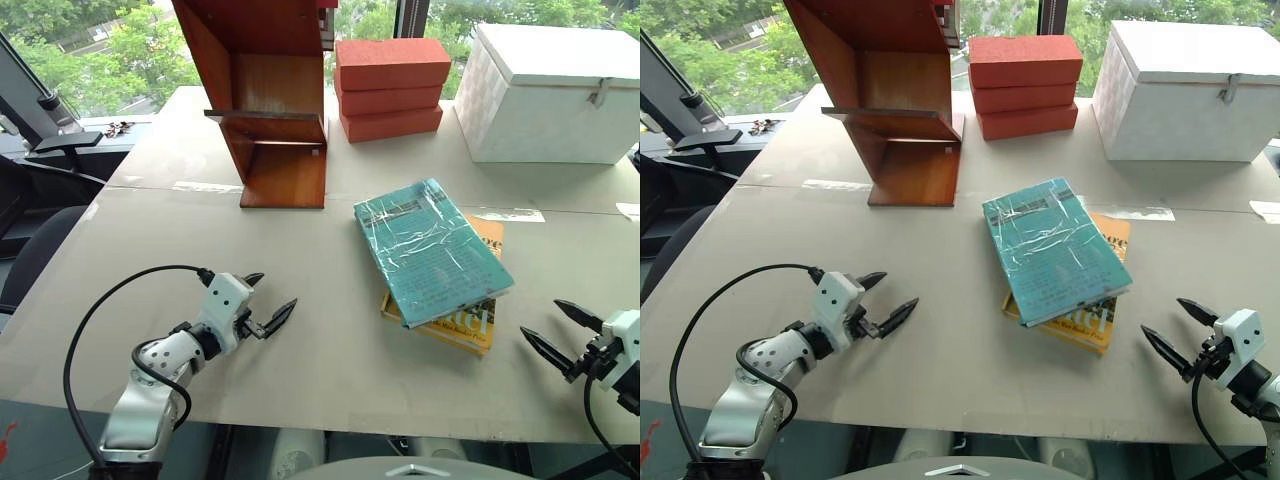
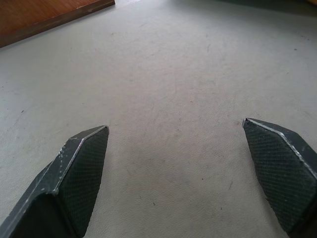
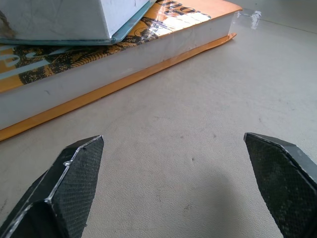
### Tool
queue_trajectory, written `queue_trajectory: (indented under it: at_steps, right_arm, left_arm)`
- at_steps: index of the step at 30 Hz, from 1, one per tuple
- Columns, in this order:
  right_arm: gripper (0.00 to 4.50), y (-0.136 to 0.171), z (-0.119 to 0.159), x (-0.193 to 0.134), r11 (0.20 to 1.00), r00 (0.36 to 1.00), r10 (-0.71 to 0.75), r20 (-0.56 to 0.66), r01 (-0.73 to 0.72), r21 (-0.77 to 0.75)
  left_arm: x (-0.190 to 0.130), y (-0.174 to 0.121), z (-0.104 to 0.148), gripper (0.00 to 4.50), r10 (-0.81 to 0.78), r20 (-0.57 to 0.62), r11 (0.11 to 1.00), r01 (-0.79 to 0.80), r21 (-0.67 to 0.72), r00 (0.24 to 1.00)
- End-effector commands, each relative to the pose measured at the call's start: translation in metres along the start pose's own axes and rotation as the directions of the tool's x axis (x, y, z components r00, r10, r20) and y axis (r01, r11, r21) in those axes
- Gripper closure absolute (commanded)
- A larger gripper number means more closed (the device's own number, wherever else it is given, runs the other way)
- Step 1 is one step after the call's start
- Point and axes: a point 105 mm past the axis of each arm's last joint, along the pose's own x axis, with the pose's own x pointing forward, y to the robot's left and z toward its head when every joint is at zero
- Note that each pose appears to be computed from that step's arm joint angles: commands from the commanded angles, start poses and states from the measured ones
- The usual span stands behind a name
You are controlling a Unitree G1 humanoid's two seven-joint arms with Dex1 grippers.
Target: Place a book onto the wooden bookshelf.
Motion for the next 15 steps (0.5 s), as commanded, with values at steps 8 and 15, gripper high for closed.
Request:
queue_trajectory:
  at_steps: [8, 15]
  right_arm:
    - [0.0, -0.0058, 0.0125, -0.0029, 0.999, 1.0, 0.01, 0.023, -0.009, -0.046]
    - [0.0, -0.007, 0.0131, -0.0042, 0.999, 1.0, 0.008, 0.02, -0.007, -0.047]
  left_arm:
    - [-0.007, -0.0074, 0.0091, 0.05, -0.049, 0.065, 0.997, 0.052, -0.052, 0.997]
    - [-0.0074, -0.0076, 0.0099, 0.05, -0.052, 0.067, 0.997, 0.056, -0.052, 0.996]
